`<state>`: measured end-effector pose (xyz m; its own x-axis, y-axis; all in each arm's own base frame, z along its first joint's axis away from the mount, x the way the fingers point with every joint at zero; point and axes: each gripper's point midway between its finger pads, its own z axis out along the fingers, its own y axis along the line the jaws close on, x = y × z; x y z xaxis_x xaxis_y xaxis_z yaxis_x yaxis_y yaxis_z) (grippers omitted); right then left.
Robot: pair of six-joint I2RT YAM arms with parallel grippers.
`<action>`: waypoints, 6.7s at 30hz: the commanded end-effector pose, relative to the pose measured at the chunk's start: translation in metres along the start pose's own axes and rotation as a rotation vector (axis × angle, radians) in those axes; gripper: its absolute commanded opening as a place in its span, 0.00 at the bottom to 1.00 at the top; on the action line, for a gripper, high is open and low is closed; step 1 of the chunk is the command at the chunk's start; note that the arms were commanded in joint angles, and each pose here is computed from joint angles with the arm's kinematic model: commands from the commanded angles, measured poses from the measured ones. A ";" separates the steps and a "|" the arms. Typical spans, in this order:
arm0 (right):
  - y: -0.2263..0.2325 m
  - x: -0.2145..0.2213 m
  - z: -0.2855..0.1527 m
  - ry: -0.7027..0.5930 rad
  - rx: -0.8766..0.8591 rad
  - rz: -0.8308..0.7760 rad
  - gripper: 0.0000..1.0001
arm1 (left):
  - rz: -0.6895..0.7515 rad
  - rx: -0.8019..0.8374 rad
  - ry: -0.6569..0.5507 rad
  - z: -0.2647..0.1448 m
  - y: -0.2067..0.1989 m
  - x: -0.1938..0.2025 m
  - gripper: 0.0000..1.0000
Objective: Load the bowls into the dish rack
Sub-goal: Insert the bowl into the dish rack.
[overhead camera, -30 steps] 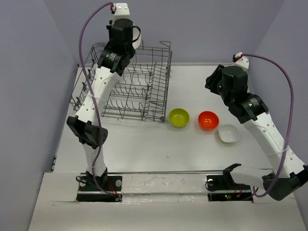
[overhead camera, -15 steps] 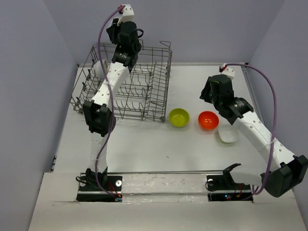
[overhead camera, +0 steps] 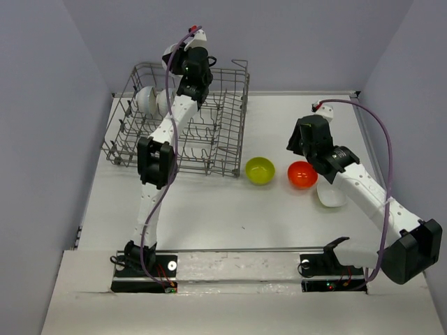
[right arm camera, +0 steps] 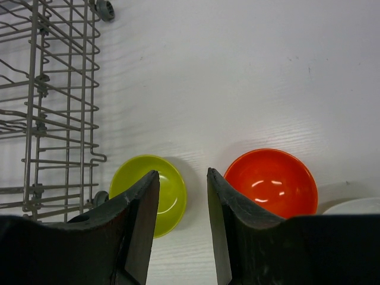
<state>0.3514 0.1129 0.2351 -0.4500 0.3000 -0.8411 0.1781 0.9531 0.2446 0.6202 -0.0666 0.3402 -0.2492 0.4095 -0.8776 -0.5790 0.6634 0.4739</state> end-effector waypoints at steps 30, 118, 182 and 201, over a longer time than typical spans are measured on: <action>0.008 -0.007 -0.008 -0.050 -0.066 0.034 0.43 | 0.360 -0.117 0.025 -0.029 -0.004 0.016 0.00; 0.024 -0.003 -0.018 -0.001 -0.158 0.030 0.43 | 0.778 -0.102 -0.014 -0.045 -0.056 0.068 0.00; 0.038 -0.011 -0.025 0.019 -0.217 0.037 0.43 | 0.760 -0.129 0.045 -0.039 -0.035 0.046 0.00; 0.041 -0.011 -0.023 0.032 -0.221 0.028 0.43 | 0.731 -0.162 0.062 -0.023 -0.014 0.041 0.00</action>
<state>0.3395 0.1437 0.2439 -0.5066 0.3130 -0.8034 0.0284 0.9373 0.3473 0.6126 -0.1024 0.2337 -0.6470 0.7279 -0.2268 -0.2360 0.0917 0.9674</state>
